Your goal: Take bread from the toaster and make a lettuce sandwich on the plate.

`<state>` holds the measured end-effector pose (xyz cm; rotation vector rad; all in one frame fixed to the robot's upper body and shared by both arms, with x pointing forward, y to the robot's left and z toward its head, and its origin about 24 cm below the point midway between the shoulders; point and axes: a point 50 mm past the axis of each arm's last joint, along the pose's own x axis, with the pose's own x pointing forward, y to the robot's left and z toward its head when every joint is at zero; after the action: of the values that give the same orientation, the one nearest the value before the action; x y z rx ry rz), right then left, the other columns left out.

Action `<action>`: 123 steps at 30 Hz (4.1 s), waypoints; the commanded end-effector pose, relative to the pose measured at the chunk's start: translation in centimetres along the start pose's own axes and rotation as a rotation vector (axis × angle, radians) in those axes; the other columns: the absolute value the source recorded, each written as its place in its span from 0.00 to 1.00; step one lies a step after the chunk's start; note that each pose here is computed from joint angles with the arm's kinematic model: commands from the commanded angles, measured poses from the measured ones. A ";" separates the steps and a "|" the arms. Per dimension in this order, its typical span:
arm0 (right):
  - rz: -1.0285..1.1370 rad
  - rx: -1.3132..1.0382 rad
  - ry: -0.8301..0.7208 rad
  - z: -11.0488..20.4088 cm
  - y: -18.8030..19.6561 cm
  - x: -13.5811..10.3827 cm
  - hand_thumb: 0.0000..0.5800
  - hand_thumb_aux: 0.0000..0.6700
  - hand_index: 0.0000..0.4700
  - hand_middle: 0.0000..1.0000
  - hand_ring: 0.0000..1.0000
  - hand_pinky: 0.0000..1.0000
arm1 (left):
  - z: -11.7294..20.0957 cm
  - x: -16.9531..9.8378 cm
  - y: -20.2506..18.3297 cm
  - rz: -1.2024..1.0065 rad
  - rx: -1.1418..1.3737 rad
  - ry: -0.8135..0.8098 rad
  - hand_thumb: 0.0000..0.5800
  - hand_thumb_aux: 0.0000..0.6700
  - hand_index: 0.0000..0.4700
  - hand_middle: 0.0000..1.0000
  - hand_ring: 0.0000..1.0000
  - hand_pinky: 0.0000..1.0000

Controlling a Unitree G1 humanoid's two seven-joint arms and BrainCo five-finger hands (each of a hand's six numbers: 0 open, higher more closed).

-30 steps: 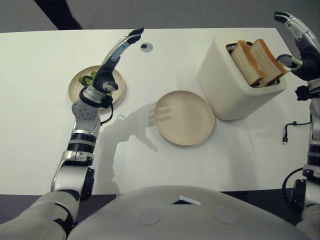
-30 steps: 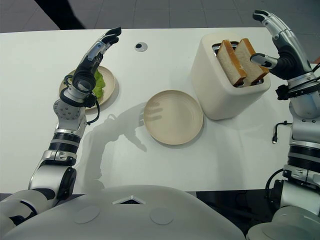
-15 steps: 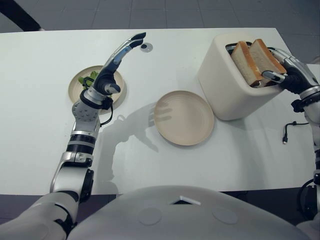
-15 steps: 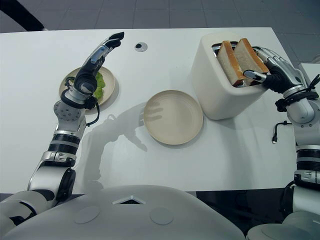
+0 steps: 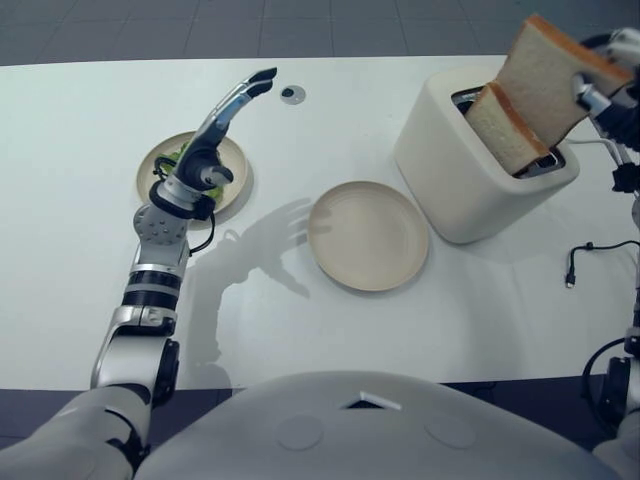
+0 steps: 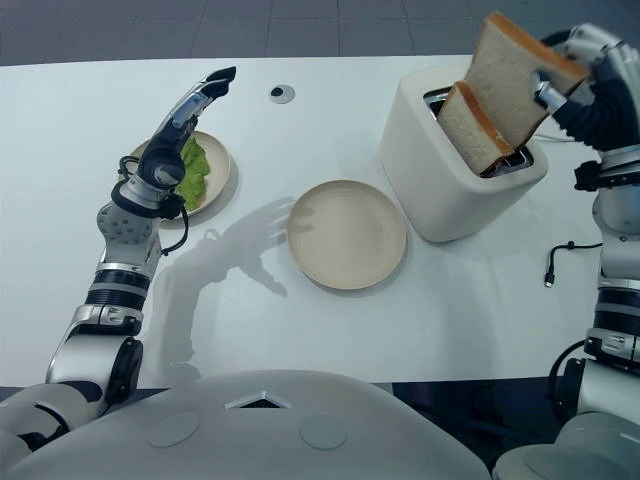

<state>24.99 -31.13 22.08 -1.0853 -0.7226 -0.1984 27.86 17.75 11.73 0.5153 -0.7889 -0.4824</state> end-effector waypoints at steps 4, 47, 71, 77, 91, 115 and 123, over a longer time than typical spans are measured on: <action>-0.234 0.233 -0.185 3.1 -2.4 0.3 1.00 1.00 1.00 1.00 1.00 1.00 | -3.1 -2.3 3.3 -0.101 0.329 0.314 0.00 0.00 0.00 0.00 0.00 0.00; 0.839 0.565 0.021 6.2 13.8 -6.0 1.00 1.00 1.00 1.00 1.00 1.00 | -8.4 -9.4 4.5 -0.483 0.651 0.976 0.00 0.00 0.00 0.00 0.00 0.00; 0.953 0.513 -0.105 11.2 21.1 -7.0 0.09 0.05 0.05 0.22 0.22 0.22 | -7.1 -6.8 2.7 -0.465 0.564 0.726 1.00 1.00 1.00 0.00 0.00 0.00; 0.806 0.563 -0.204 13.0 20.4 -5.5 0.00 0.00 0.00 0.00 0.00 0.00 | -7.0 -6.6 2.6 -0.452 0.558 0.697 1.00 1.00 1.00 0.00 0.00 0.00; 0.615 0.630 -0.270 12.6 16.9 -3.7 0.00 0.00 0.00 0.00 0.00 0.00 | -8.8 -8.1 2.0 -0.507 0.612 0.808 0.00 0.00 0.00 0.00 0.00 0.00; 0.558 0.617 -0.254 11.0 14.9 -2.8 0.00 0.00 0.00 0.00 0.00 0.00 | -3.3 -3.2 -1.0 -0.402 0.313 0.278 1.00 1.00 1.00 0.00 0.00 0.00; 0.545 0.627 -0.257 10.8 14.6 -2.7 0.00 0.00 0.00 0.00 0.00 0.00 | -1.2 -0.8 -8.8 -0.578 0.162 0.098 1.00 1.00 1.00 0.00 0.00 0.00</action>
<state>25.23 -15.31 12.32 -0.6695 -0.6190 0.6044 27.10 12.84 5.80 0.9202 -0.5715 -0.8637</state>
